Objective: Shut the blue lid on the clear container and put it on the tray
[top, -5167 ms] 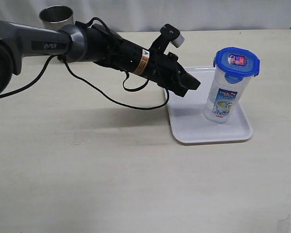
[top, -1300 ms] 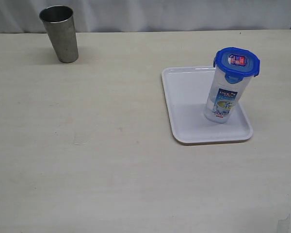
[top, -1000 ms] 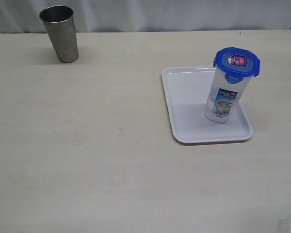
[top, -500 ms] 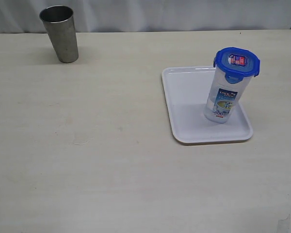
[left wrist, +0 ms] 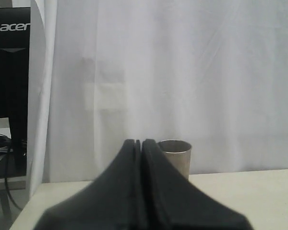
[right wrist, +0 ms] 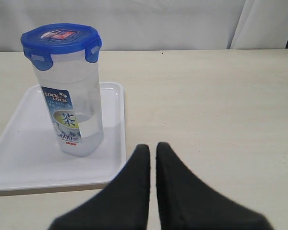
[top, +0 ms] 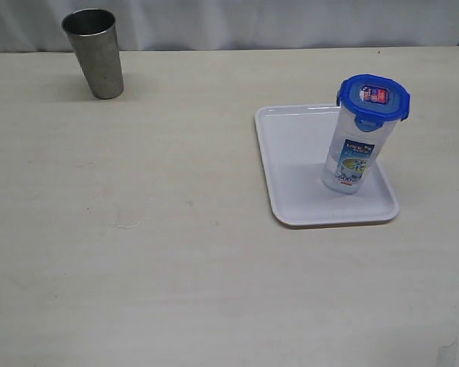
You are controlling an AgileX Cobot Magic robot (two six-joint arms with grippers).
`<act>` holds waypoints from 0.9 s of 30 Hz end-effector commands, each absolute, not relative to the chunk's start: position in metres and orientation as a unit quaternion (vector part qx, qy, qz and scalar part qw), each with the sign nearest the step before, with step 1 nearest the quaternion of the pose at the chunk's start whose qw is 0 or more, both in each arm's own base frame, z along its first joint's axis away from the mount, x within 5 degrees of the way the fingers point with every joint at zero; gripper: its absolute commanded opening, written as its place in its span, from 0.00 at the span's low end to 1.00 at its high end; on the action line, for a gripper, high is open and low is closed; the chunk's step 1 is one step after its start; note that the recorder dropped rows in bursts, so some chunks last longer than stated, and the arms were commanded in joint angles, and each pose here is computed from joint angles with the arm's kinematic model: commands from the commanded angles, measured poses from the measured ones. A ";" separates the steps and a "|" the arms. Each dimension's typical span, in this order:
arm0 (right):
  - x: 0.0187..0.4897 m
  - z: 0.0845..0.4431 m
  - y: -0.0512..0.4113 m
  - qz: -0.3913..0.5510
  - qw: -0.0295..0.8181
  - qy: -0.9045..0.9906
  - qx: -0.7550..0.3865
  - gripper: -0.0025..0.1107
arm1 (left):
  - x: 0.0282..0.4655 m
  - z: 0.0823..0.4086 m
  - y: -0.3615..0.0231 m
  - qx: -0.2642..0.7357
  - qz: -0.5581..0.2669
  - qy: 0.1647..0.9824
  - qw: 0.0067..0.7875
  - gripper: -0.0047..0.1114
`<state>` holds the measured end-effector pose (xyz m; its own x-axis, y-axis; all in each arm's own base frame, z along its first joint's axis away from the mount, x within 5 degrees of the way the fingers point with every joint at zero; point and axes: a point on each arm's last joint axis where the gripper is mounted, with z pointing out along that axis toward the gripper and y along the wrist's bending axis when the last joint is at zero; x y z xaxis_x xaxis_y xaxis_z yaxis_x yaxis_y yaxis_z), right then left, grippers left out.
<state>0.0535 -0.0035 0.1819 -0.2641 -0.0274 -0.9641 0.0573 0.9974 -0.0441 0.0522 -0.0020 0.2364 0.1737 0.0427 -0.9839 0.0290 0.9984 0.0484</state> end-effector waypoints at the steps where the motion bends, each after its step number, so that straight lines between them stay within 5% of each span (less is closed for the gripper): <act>1: 0.053 0.182 -0.004 -0.036 0.609 0.792 0.012 0.06 | 0.052 0.234 -0.002 0.022 -0.002 0.650 0.760 0.04; 27: 0.053 0.182 -0.004 -0.036 0.609 0.792 0.012 0.06 | 0.056 0.198 -0.001 0.024 0.002 0.733 0.680 0.04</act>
